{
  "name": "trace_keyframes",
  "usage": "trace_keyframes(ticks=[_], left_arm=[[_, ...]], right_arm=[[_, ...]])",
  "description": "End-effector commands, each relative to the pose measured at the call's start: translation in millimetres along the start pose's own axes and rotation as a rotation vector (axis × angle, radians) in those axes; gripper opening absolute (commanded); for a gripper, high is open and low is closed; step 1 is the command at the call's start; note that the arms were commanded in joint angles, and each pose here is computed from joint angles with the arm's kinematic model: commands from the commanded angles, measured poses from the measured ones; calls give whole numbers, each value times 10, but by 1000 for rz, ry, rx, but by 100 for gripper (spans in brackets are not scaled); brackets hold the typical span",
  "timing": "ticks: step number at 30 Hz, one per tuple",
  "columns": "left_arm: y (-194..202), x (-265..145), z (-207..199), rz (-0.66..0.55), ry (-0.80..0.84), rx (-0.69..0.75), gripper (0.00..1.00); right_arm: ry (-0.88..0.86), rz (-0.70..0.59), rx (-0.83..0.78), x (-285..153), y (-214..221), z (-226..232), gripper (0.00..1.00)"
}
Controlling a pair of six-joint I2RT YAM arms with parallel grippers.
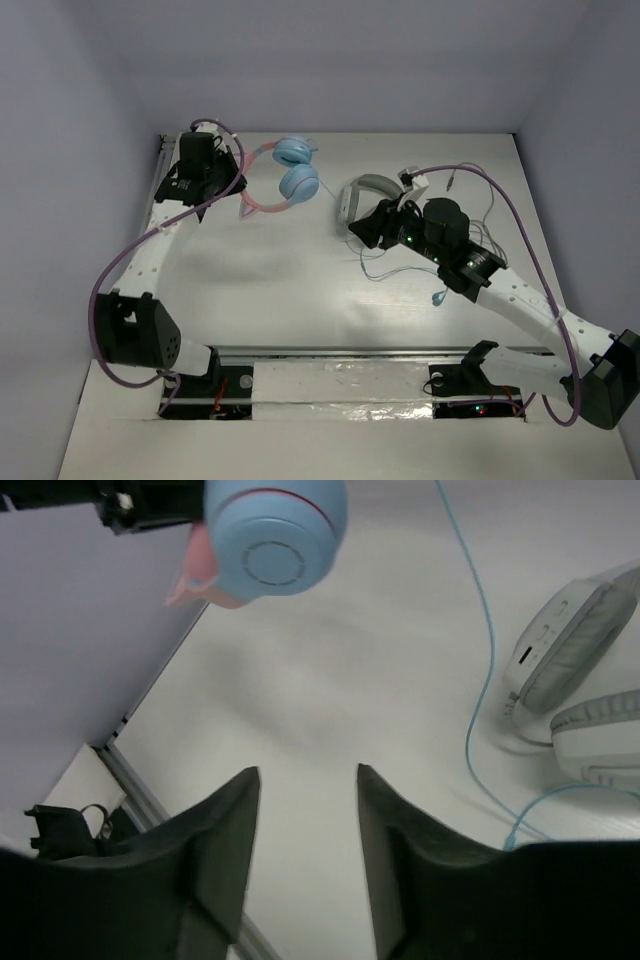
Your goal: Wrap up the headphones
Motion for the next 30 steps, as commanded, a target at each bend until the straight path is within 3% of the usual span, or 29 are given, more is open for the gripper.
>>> trace_keyframes(ticks=[1,4,9,11,20,30], left_arm=[[-234,-385,-364,-52,181,9,0],[-389,-644,-543,-92,264,16,0],[-627,-1084,-803,-164,387,37,0],[-679,-1232,-898,-180,439,43,0],[-794,-1649,-1092,-236,549,68,0],[-913,-1941,-1220,-283,614,61,0]], right_arm=[[-78,-100,-72,17,-372,232,53],[-72,-121,-118,69,-426,214,64],[-36,-168,-179,163,-585,-61,71],[-111,-122,-186,253,-483,-18,73],[-130,-83,-168,618,-314,-135,74],[-134,-85,-170,815,-228,-223,68]])
Point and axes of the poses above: each gripper's point midway between its finger pads, its own x axis out along the fingers, its own z axis along the line the jaws close on, y = z × x, the point moved 2 cm from there along -x, back along the fingers
